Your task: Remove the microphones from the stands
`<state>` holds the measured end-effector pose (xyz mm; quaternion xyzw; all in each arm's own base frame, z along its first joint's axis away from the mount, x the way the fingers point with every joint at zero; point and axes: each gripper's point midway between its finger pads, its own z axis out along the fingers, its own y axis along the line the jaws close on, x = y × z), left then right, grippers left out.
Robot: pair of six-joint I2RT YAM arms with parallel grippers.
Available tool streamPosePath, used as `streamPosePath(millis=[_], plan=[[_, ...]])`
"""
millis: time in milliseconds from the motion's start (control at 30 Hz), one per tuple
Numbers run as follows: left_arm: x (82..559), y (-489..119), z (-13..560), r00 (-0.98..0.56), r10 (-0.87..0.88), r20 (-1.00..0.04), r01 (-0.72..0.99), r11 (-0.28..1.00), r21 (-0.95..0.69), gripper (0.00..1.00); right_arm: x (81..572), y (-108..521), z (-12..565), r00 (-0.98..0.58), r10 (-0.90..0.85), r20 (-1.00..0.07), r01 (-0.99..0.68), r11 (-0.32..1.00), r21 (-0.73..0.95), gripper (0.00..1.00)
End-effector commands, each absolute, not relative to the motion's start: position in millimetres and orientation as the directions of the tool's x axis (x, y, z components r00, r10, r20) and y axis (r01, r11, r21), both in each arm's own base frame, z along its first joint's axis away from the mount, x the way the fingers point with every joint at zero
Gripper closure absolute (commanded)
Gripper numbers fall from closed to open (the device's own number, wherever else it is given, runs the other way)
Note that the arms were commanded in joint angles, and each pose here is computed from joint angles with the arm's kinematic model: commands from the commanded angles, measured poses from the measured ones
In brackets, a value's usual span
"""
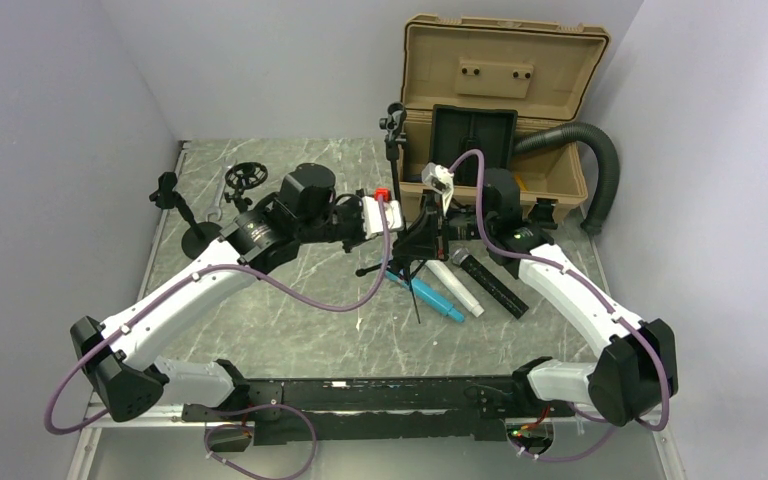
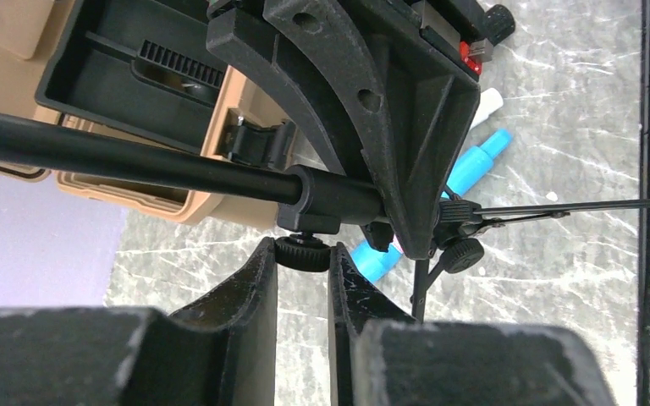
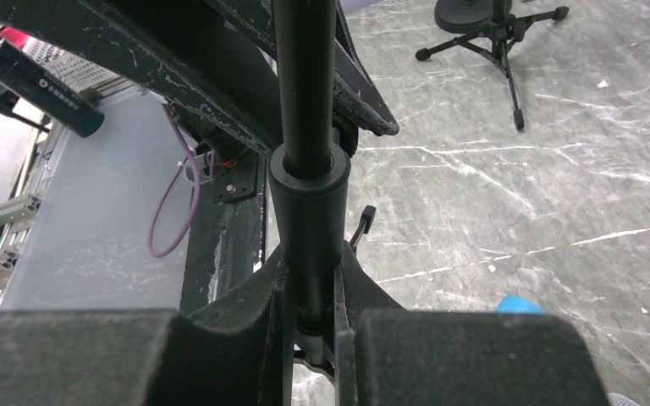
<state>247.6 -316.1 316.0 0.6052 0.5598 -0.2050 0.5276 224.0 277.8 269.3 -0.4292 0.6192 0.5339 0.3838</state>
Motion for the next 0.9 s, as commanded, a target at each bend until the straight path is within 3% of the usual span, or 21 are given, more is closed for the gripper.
streamPosePath(millis=[0, 200, 467, 700, 867], plan=[[215.8, -326.8, 339.3, 0.278, 0.349, -0.895, 0.940, 0.090, 0.328, 1.00, 223.3, 275.9, 297.1, -0.189, -0.070, -0.979, -0.982, 0.041, 0.187, 1.00], [177.5, -331.2, 343.2, 0.111, 0.246, -0.963, 0.994, -0.047, 0.103, 1.00, 230.2, 267.9, 302.2, -0.120, -0.072, -0.990, -0.986, 0.124, 0.110, 1.00], [168.1, -324.9, 359.2, -0.071, 0.145, -0.987, 0.992, -0.098, -0.085, 1.00, 241.5, 251.2, 311.1, -0.052, -0.097, -0.994, -0.974, 0.226, 0.029, 1.00], [150.6, -320.6, 369.9, -0.331, 0.109, -0.937, 0.908, -0.232, -0.348, 1.00, 250.4, 247.1, 306.8, -0.004, -0.137, -0.991, -0.965, 0.261, -0.032, 1.00], [142.2, -321.0, 373.5, -0.431, 0.142, -0.891, 0.820, -0.351, -0.452, 1.00, 250.5, 244.8, 306.1, 0.014, -0.147, -0.989, -0.961, 0.270, -0.054, 1.00]])
